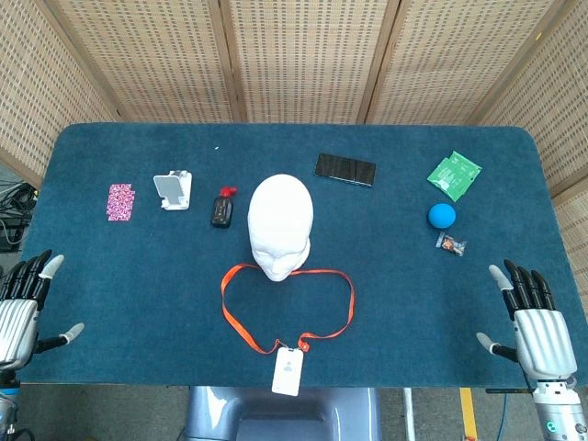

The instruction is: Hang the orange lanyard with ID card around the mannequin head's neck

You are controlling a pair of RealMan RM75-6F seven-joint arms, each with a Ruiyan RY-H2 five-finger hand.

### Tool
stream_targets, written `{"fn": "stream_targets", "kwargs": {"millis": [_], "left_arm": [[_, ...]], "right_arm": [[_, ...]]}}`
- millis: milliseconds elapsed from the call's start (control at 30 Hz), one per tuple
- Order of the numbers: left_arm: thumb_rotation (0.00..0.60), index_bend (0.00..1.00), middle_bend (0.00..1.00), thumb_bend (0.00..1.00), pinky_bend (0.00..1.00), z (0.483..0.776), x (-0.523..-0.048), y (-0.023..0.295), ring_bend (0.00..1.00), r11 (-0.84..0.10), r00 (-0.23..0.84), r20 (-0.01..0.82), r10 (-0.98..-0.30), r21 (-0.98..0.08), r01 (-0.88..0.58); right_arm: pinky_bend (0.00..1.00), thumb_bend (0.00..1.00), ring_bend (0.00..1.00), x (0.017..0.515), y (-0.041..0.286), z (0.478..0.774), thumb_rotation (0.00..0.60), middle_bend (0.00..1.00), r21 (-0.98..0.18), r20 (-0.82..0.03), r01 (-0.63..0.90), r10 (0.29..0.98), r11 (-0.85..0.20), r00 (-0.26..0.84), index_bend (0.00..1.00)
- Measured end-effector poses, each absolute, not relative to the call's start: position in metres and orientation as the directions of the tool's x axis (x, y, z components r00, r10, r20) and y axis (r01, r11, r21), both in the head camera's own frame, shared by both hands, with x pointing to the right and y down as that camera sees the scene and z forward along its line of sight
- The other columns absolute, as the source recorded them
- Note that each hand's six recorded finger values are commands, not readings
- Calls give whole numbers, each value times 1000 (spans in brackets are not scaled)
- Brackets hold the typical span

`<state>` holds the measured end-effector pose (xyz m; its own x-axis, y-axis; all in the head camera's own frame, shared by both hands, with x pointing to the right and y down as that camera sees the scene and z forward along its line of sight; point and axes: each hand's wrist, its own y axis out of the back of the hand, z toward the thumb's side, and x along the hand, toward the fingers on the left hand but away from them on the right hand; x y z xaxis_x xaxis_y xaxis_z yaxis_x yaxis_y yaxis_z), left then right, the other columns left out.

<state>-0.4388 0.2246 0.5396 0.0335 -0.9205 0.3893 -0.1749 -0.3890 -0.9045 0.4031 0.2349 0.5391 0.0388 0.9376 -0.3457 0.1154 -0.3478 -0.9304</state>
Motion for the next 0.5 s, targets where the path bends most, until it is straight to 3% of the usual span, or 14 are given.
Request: {"fn": "stream_targets", "kwargs": {"millis": [267, 500], "left_arm": [[600, 0, 0, 0, 0, 543, -437, 224, 0, -396, 37, 396, -917, -903, -168], [600, 0, 0, 0, 0, 543, -437, 222, 0, -394, 36, 394, -919, -903, -174]], "right_arm": [[0, 0, 0, 401, 236, 547, 600, 0, -915, -379, 131, 924, -381, 47, 33], [0, 29, 0, 388, 226, 578, 600, 0, -864, -472, 144, 875, -483, 107, 278]]}}
